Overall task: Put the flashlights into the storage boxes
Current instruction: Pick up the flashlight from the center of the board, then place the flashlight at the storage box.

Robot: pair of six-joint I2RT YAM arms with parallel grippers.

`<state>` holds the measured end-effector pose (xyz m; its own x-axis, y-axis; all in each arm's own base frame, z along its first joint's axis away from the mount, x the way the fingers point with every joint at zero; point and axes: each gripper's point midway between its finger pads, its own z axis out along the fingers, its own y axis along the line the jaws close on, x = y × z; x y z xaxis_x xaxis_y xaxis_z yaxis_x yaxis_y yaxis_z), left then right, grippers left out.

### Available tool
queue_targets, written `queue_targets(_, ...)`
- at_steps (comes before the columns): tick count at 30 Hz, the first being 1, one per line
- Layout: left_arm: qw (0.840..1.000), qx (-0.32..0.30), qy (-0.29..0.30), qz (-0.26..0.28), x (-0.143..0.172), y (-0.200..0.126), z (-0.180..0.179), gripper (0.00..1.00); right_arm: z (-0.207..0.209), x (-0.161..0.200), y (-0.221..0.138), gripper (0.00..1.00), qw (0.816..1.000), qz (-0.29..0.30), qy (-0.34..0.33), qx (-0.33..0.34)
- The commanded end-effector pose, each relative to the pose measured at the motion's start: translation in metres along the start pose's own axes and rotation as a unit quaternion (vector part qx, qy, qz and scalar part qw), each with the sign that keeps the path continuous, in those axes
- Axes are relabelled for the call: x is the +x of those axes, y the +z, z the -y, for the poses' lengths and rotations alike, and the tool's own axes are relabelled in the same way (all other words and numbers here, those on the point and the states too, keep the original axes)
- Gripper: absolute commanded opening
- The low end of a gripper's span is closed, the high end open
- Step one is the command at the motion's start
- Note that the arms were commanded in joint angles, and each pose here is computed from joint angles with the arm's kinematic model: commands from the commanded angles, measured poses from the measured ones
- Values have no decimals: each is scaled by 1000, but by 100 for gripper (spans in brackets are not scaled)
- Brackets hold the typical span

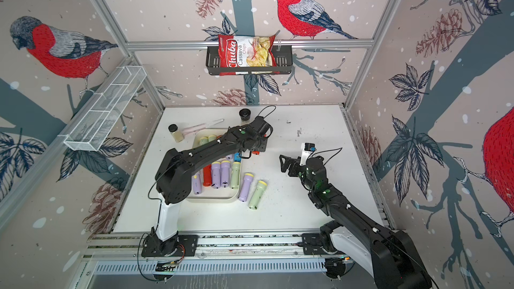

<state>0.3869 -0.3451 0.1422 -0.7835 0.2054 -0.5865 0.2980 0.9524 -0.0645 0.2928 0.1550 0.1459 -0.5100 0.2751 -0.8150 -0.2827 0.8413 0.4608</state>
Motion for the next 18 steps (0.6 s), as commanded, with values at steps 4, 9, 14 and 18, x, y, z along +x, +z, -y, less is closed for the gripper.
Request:
queue_targets(4, 999, 16, -8, 27, 0, -40, -15, 23, -18, -7, 2, 100, 999, 6, -9, -35)
queue_targets(9, 999, 8, -27, 26, 15, -67, -43, 23, -38, -3, 10, 100, 998, -4, -22, -61)
queue_targets(14, 998, -19, -58, 17, 43, -84, -83, 23, -70, 4, 21, 100, 994, -15, -53, -89)
queue_targets(18, 995, -43, -91, 6, 69, -93, -121, 23, -87, 9, 30, 100, 992, -23, -61, -107)
